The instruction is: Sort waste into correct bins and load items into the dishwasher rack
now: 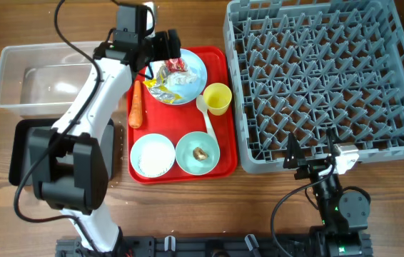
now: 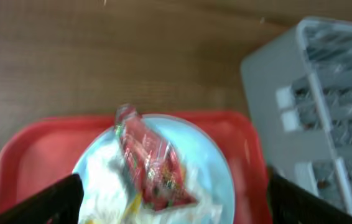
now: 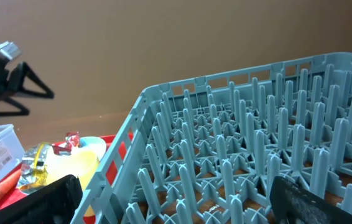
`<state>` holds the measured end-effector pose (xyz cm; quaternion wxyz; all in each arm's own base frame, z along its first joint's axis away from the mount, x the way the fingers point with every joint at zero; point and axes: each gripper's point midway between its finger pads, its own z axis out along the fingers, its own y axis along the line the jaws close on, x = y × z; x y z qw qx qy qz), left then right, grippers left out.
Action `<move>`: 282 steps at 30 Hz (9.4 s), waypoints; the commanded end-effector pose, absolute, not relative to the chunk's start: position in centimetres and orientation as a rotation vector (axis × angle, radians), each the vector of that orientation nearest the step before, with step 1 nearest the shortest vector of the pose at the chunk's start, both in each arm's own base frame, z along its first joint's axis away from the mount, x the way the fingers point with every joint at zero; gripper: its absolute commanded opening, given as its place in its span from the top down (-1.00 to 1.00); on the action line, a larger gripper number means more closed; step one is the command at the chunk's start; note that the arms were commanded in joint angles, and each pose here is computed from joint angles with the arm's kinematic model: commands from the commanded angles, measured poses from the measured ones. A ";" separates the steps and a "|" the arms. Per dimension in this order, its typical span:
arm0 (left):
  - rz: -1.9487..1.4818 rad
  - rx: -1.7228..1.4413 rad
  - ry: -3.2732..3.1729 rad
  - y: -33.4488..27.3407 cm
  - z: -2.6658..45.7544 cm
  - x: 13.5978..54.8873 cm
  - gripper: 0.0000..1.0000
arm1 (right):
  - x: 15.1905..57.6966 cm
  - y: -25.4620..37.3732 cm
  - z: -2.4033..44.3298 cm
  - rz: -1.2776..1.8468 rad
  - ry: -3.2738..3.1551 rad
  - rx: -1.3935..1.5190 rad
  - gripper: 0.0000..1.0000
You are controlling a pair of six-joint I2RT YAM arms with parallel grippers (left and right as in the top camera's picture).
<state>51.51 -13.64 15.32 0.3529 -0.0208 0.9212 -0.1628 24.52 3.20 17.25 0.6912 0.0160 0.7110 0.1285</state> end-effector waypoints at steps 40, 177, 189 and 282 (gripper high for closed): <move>-0.274 -0.189 2.302 -14.2 14.9 53.5 0.92 | 24.5 3.1 17.4 0.288 1.581 0.046 -0.99; 0.514 -0.364 2.589 -3.1 3.0 47.4 0.27 | 24.5 3.1 17.3 0.287 1.584 0.046 -1.00; 0.528 -0.379 2.601 -2.5 1.9 47.4 0.37 | 24.5 3.1 17.3 0.287 1.584 0.046 -0.99; -0.164 -0.210 2.986 -11.1 2.4 41.1 0.08 | 24.5 3.1 17.3 0.288 1.585 0.046 -1.00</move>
